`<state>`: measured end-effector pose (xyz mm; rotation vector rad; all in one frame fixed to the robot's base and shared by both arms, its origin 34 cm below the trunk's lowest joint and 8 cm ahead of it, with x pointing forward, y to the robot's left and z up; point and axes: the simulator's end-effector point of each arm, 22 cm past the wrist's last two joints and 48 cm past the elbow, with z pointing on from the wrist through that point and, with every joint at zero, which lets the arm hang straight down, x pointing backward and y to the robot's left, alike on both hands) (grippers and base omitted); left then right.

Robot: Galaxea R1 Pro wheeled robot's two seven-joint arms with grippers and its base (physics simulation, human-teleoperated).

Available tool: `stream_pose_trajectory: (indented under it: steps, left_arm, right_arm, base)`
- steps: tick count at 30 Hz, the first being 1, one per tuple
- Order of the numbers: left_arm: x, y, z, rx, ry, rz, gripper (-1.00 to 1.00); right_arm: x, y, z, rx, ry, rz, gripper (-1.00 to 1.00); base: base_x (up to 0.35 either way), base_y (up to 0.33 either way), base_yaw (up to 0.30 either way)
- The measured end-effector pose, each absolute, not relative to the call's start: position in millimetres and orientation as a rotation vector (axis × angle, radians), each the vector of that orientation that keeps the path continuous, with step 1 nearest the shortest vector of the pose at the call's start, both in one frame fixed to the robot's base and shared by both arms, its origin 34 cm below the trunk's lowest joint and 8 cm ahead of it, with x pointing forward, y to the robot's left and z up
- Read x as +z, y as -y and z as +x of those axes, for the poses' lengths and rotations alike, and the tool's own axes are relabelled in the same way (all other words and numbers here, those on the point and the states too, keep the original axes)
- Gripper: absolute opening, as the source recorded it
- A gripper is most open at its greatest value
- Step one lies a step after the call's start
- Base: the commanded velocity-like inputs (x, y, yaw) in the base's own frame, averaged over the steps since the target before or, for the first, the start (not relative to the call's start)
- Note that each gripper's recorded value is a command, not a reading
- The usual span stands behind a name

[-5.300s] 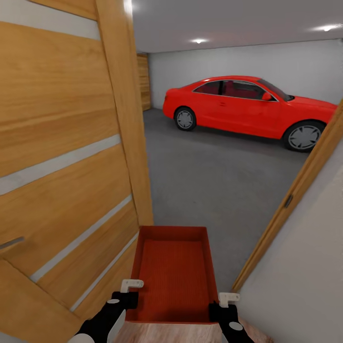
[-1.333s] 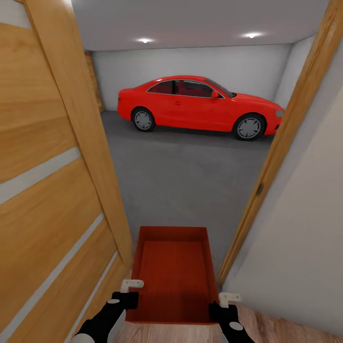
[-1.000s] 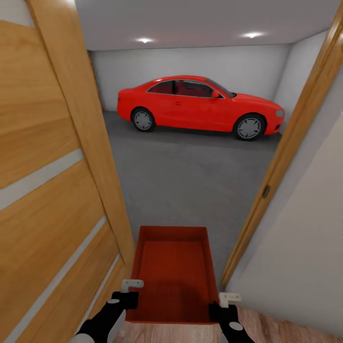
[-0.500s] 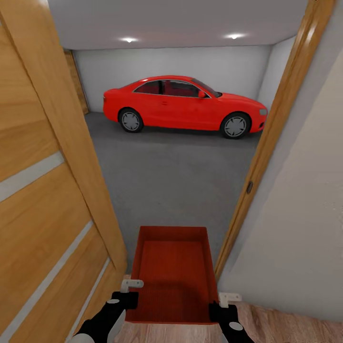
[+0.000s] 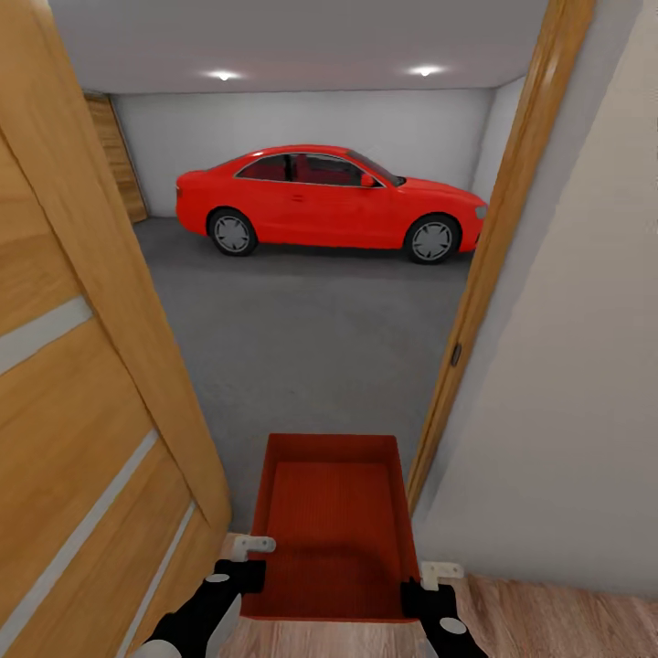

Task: Move the two storage containers from the living room to the garage. In the garage, place one container on the floor and stack the other container on top of it (either order is fine).

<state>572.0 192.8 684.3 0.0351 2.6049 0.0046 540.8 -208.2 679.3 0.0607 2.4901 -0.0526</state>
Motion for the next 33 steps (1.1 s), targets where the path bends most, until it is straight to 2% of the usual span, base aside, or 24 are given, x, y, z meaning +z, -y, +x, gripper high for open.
stream_pose_trajectory:
  steps: [18, 25, 33]
  left_arm:
    - [684.3, -192.6, 571.6, 0.006, -2.607, 0.035, -1.0]
    - [684.1, -192.6, 571.7, 0.005, -2.606, 0.035, -1.0]
    - [684.2, -193.2, 572.1, 0.004, -2.605, 0.036, -1.0]
  right_arm:
    - [679.1, 208.5, 540.3, -0.052, -2.492, 0.06, -1.0]
    - [679.1, 208.5, 540.6, -0.052, -2.492, 0.06, -1.0]
    - [679.4, 207.8, 540.8, -0.053, -2.49, 0.061, -1.0]
  base:
    - [0.117, 0.258, -0.003]
    - [0.031, 0.047, -0.003]
    - [0.001, 0.001, -0.129]
